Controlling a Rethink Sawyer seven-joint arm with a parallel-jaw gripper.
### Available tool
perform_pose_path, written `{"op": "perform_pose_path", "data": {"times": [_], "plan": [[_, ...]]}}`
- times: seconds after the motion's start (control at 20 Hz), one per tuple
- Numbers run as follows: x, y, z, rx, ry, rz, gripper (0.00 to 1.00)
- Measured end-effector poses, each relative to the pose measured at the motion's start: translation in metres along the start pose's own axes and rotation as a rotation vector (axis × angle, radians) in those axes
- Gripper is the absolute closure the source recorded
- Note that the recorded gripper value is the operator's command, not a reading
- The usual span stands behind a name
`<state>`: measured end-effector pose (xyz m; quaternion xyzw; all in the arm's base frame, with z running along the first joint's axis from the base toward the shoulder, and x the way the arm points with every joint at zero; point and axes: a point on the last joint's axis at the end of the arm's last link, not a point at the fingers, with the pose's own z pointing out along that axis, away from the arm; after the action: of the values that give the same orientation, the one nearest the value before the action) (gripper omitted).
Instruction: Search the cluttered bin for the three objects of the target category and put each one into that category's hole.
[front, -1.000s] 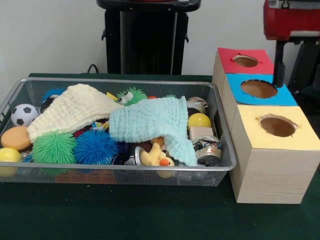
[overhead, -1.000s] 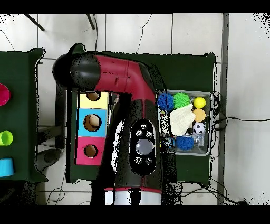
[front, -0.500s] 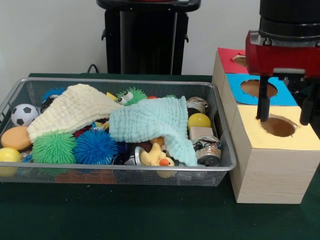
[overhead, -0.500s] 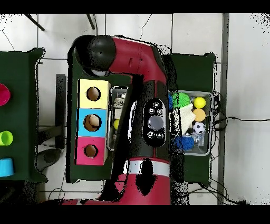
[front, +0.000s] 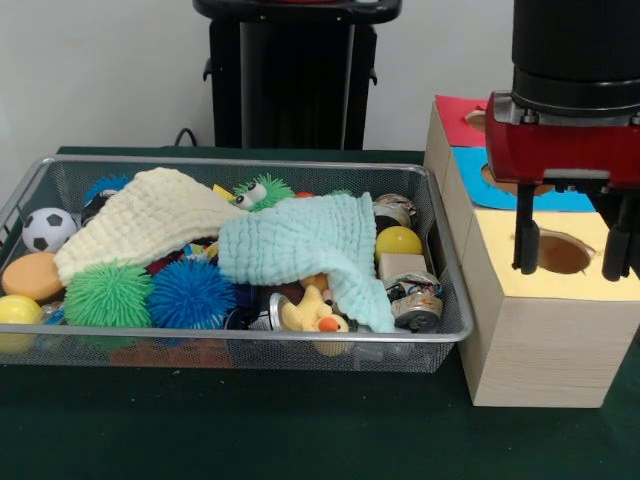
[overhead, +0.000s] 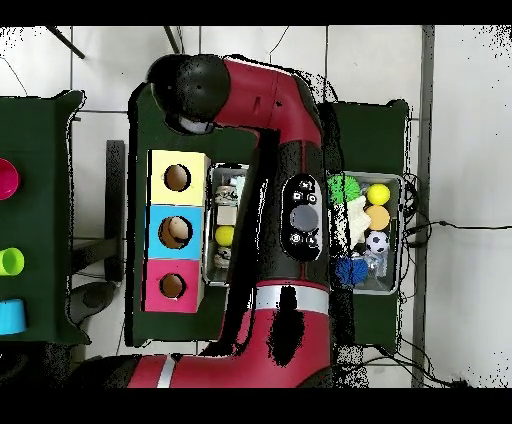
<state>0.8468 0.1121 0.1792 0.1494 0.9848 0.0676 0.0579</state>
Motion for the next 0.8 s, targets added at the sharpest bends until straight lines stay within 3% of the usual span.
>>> {"op": "perform_pose_path", "data": {"times": [0.45, 0.8], "plan": [[-0.02, -0.012, -0.008, -0.042, -0.022, 0.021, 0.0], [-0.034, -0.03, -0.009, -0.053, -0.041, 0.032, 0.0]]}}
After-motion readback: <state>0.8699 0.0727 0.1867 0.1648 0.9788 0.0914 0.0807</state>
